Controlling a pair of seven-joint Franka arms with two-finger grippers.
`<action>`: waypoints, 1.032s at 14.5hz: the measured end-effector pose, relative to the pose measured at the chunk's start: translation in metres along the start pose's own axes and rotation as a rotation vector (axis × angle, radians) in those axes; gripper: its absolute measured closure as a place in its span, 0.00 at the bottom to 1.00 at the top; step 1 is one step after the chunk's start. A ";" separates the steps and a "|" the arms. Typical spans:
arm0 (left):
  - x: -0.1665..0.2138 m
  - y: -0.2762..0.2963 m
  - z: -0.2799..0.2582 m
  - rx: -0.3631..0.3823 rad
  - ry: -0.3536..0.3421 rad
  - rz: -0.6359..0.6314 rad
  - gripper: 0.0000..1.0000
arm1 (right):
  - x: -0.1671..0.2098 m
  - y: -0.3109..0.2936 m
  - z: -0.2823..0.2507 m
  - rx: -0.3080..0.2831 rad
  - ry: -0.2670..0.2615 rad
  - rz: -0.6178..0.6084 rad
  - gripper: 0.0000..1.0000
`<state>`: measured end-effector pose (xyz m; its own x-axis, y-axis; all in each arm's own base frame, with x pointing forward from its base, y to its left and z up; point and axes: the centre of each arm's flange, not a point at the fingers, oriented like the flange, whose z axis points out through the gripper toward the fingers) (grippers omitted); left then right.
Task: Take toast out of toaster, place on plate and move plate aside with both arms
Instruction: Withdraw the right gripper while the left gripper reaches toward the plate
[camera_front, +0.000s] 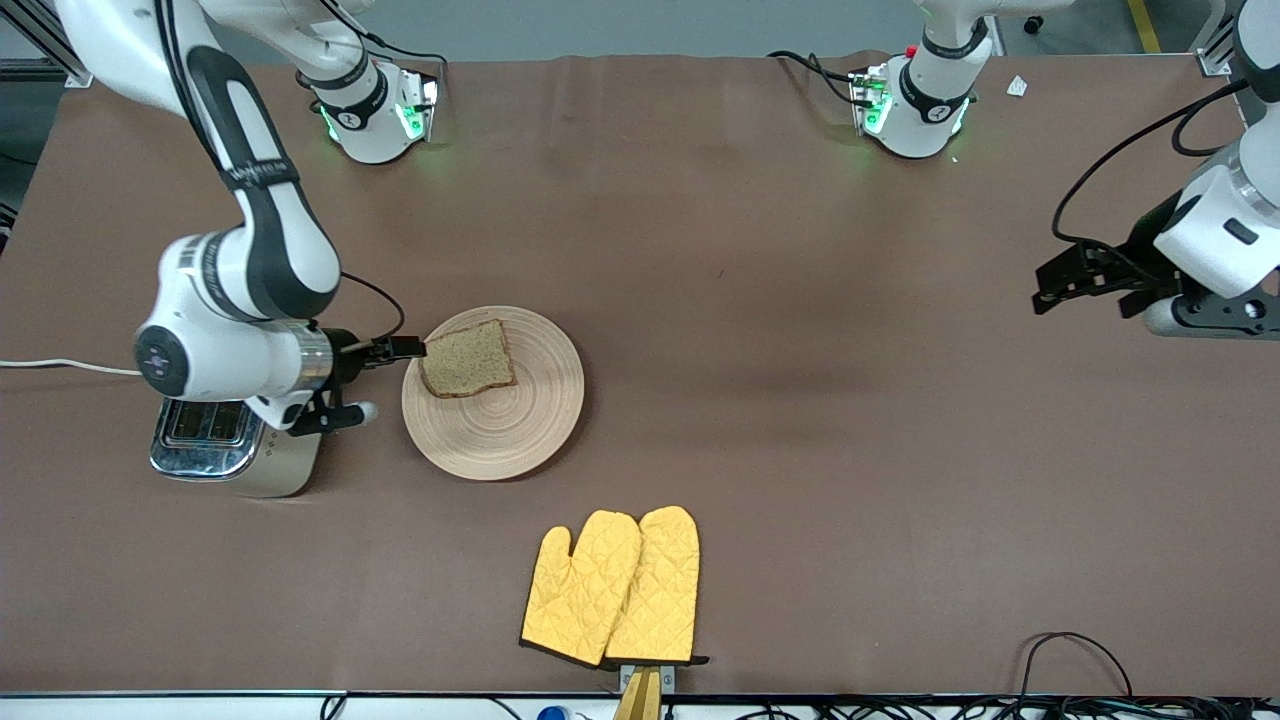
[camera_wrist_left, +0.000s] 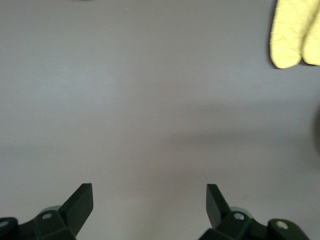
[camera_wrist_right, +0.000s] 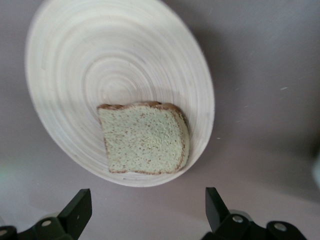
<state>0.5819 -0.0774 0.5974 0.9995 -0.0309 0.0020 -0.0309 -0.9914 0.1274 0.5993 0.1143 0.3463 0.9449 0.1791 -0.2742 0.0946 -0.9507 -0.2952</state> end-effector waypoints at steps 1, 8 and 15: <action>0.001 -0.002 0.009 -0.046 -0.021 -0.015 0.00 | -0.003 0.001 -0.026 -0.037 0.013 -0.002 0.00; 0.040 0.047 0.170 -0.382 -0.156 -0.104 0.00 | -0.063 0.061 -0.201 -0.173 0.121 0.108 0.00; 0.035 0.211 0.383 -0.605 -0.075 -0.108 0.00 | -0.155 0.087 -0.302 -0.254 0.252 0.061 0.00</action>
<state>0.6097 -0.3363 0.2448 0.9934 0.0349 -0.1095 0.0992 -0.7420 0.6630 0.5559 -0.0729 0.6390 0.9958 0.0820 -0.0403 0.0804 -0.9960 -0.0399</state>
